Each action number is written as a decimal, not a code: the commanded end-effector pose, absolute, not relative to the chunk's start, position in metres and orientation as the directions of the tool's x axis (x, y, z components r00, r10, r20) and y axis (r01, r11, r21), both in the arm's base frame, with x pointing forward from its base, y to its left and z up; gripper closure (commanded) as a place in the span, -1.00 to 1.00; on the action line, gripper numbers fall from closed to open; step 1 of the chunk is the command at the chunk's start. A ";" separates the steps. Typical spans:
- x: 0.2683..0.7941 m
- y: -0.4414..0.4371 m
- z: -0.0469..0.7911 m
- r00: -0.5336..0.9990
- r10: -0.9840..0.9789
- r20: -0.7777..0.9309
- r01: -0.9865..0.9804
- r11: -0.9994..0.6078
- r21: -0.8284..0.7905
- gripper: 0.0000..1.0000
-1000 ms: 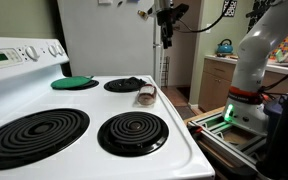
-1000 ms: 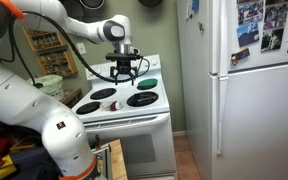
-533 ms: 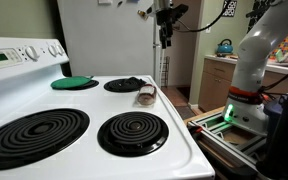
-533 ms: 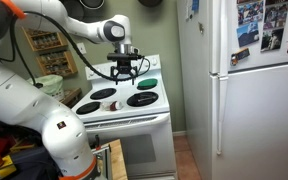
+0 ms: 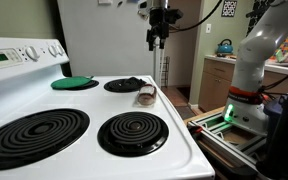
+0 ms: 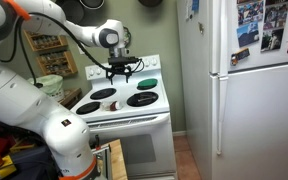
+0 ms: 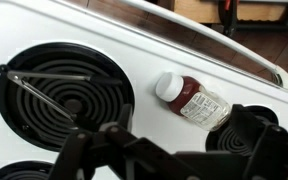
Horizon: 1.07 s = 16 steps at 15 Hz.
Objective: Set the ketchup bottle upright on the stove
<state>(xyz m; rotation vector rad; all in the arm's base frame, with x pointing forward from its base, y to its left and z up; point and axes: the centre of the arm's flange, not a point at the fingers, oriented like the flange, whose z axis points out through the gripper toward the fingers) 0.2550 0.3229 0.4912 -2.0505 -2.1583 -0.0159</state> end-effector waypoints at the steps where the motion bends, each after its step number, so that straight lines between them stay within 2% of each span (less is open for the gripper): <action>1: 0.235 0.351 0.461 -0.237 0.959 0.157 0.968 0.246 -0.044 -1.00; 6: 0.211 0.392 0.432 -0.477 0.854 0.209 0.877 0.477 0.054 -1.00; 11: 0.188 0.415 0.403 -0.664 0.715 0.218 0.728 0.685 -0.029 -1.00; 12: 0.190 0.410 0.415 -0.607 0.770 0.199 0.787 0.617 0.012 -1.00; 16: 0.192 0.412 0.413 -0.609 0.767 0.202 0.784 0.621 0.006 -1.00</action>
